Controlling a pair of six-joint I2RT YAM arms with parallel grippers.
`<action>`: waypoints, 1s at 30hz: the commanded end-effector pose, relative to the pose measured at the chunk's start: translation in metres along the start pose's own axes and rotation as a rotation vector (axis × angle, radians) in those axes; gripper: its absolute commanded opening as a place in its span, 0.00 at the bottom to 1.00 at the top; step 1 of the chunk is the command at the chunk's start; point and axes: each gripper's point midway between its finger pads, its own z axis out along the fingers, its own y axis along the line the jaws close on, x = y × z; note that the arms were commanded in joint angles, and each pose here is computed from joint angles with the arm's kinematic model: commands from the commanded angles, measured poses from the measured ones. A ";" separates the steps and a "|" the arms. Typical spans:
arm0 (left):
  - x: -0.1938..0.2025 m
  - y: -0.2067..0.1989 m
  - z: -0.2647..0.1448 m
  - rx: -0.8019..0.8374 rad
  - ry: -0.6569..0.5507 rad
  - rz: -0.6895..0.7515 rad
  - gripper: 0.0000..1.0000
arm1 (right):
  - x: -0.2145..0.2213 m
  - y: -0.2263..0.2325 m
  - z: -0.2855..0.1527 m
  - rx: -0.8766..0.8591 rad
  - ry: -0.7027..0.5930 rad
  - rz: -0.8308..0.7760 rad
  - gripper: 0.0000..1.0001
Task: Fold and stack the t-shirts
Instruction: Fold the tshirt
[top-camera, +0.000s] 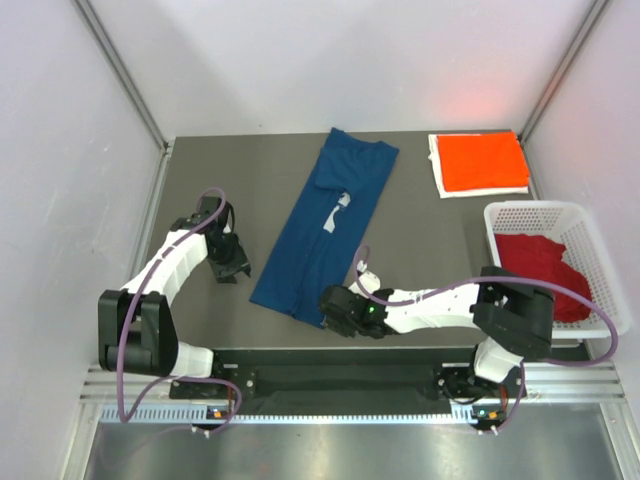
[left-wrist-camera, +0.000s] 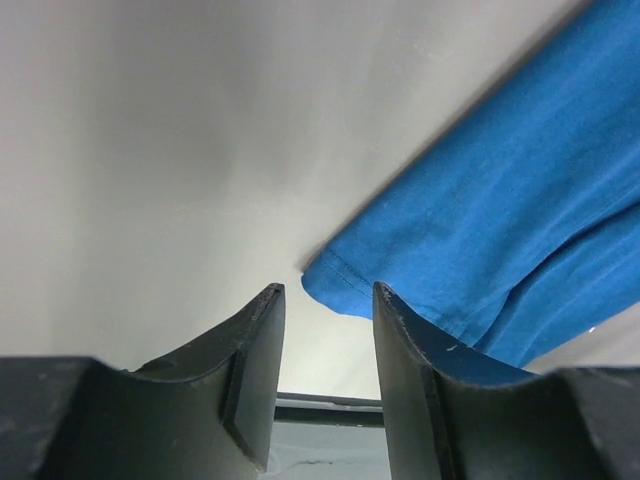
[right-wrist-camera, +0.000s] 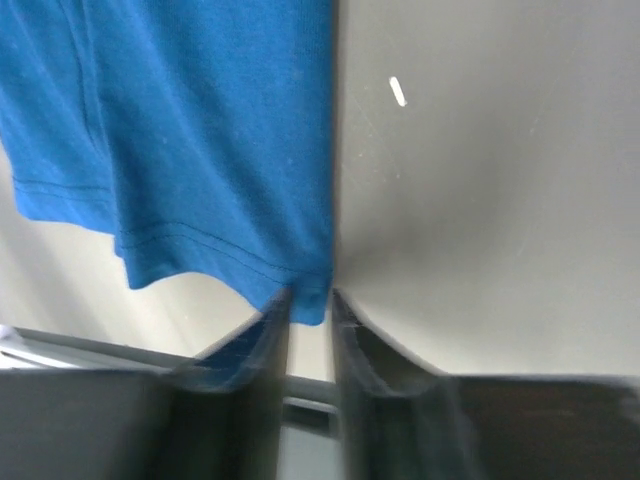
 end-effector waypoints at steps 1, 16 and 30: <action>-0.001 -0.007 -0.007 0.034 0.002 0.019 0.46 | 0.005 0.010 -0.001 -0.002 -0.001 0.001 0.27; 0.005 -0.010 0.000 0.056 0.031 0.017 0.45 | 0.011 -0.008 0.002 0.071 -0.010 -0.018 0.13; 0.065 -0.051 -0.025 0.268 0.135 0.101 0.45 | -0.020 -0.044 -0.022 0.077 -0.070 -0.215 0.00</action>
